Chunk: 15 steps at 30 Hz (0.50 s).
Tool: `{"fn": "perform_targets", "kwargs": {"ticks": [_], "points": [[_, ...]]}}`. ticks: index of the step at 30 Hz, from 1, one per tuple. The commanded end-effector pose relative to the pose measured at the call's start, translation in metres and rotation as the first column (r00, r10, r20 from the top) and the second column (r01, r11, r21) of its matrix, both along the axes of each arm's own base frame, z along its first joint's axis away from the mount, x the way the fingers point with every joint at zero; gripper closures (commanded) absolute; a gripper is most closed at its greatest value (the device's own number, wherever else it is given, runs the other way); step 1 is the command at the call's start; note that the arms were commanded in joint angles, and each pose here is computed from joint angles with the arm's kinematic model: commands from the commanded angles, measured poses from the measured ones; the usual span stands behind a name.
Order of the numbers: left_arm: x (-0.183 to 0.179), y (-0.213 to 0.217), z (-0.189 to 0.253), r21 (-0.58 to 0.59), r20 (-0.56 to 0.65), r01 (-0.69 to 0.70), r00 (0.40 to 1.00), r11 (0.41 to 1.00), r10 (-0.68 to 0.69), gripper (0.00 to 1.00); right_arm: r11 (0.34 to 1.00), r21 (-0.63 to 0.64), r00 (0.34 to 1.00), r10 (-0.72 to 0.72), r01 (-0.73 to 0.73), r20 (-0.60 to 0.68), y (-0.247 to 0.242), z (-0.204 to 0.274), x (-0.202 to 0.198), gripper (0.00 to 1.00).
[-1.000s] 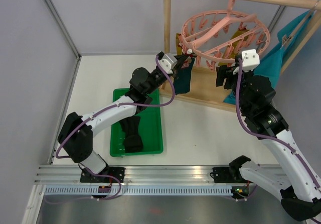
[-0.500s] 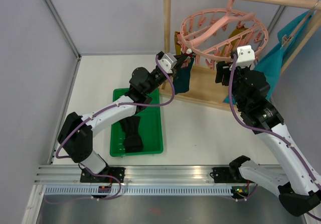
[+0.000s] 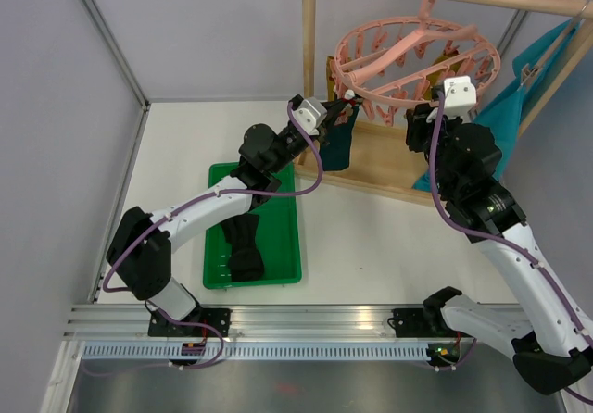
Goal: Clip the socks to the hanger
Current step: Open the clamp at the hanger.
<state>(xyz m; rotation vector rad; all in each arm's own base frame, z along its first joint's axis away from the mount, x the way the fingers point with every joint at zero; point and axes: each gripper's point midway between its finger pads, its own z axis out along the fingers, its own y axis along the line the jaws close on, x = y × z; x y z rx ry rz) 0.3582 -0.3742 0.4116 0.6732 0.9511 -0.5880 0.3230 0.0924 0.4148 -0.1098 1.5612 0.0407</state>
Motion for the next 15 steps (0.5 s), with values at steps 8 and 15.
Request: {"fn": "perform_targets", "kwargs": {"ticks": [8, 15], "points": [[-0.021, 0.015, 0.006, -0.027, 0.02, 0.034, 0.999, 0.999, -0.033, 0.98, 0.991, 0.131, 1.0, 0.017, -0.019, 0.015, 0.004, 0.026, -0.006, 0.9], [-0.06, 0.015, -0.012, 0.032, 0.023, 0.174, 0.984, 0.984, -0.175, 0.98, 0.988, 0.148, 0.999, 0.045, -0.043, -0.011, 0.011, 0.027, -0.005, 0.94]]}}
